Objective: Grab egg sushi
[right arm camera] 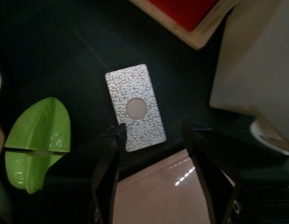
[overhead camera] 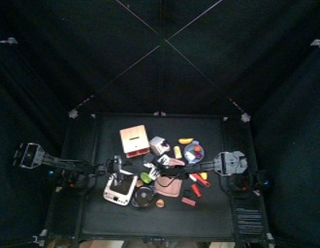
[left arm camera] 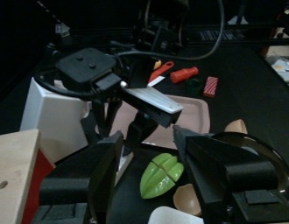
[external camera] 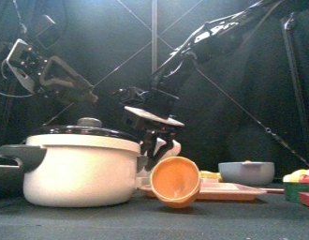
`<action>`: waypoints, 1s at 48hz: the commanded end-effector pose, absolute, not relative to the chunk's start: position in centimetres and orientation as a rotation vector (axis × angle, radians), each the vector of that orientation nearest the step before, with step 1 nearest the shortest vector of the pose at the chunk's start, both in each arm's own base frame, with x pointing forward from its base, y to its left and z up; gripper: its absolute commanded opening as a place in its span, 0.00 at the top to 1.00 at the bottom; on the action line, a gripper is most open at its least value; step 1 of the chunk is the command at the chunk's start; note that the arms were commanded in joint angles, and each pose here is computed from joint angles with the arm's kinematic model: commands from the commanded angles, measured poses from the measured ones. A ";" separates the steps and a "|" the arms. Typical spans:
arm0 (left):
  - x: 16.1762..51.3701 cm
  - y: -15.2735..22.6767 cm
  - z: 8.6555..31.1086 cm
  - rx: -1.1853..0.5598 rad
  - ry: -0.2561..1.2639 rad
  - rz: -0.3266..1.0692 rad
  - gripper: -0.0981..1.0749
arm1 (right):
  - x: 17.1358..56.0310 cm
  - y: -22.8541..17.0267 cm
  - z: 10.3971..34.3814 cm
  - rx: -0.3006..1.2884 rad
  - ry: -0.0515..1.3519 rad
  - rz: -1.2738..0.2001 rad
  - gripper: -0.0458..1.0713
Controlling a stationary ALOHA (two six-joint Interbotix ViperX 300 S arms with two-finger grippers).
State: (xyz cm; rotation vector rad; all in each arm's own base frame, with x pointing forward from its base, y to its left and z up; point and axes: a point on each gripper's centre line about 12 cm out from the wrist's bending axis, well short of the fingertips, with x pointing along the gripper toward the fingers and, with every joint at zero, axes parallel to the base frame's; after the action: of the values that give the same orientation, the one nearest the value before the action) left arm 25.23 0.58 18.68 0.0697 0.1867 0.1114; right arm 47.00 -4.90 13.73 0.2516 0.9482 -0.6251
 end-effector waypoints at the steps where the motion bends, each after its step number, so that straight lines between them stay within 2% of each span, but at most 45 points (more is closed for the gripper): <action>1: 25.4 0.6 19.1 0.068 0.173 0.112 0.18 | 47.1 -3.9 18.6 0.267 0.858 -0.606 0.18; 9: 25.5 0.5 19.0 0.068 0.173 0.111 0.18 | 45.9 -1.8 21.2 0.272 0.837 -0.591 0.19; 15: 25.4 0.5 19.0 0.067 0.176 0.109 0.18 | 44.6 -1.0 21.7 0.264 0.866 -0.606 0.19; 26: 25.3 0.4 18.9 0.064 0.176 0.107 0.18 | 41.6 -0.3 20.9 0.299 0.927 -0.653 0.19; 48: 25.3 0.5 18.8 0.055 0.181 0.115 0.18 | 36.3 -2.2 18.0 0.438 0.846 -0.885 0.19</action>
State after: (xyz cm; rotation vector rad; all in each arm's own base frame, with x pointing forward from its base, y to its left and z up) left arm 25.07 0.52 18.46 0.0554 0.1942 0.1150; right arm 36.67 -1.51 16.75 0.4160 0.9027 -0.8665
